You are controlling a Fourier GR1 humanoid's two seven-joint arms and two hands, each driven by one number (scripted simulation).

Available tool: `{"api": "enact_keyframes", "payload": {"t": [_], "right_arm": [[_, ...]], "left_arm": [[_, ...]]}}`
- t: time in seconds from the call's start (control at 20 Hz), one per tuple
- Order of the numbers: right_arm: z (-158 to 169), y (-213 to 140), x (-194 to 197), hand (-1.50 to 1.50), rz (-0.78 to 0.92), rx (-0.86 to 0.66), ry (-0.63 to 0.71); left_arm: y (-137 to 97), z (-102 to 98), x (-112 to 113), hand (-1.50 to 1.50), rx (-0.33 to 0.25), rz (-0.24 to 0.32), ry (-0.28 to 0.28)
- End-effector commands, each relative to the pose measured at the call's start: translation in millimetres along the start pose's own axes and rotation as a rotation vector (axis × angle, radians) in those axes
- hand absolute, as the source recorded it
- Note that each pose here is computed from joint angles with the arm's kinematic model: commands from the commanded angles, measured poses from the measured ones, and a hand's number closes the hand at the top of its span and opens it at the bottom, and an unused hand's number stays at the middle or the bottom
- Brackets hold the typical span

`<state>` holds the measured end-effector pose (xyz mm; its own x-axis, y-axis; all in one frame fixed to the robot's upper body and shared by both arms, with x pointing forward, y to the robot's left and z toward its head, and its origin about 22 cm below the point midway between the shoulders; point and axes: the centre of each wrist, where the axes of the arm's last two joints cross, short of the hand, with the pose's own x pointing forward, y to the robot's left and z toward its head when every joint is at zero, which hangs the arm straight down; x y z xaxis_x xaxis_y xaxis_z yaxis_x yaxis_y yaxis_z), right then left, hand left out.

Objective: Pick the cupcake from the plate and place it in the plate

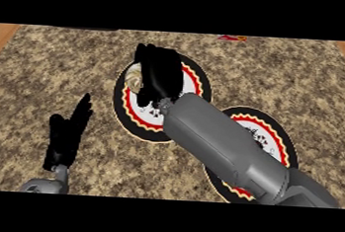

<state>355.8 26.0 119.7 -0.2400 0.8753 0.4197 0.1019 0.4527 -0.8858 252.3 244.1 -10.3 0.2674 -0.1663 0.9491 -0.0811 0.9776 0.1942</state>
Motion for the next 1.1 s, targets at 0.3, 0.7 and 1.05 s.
{"api": "enact_keyframes", "payload": {"t": [0.3,0.7,1.05], "right_arm": [[-22,21,-59,1.5,-0.029,0.274,0.076],[-28,26,-80,-1.5,-0.027,0.5,0.014],[-26,13,-80,-1.5,-0.474,0.272,-0.114]], "left_arm": [[-9,2,-3,0.0,-0.007,-0.01,-0.003],[9,-4,8,0.0,0.014,0.002,-0.008],[-2,-9,11,0.0,0.003,0.0,0.006]]}}
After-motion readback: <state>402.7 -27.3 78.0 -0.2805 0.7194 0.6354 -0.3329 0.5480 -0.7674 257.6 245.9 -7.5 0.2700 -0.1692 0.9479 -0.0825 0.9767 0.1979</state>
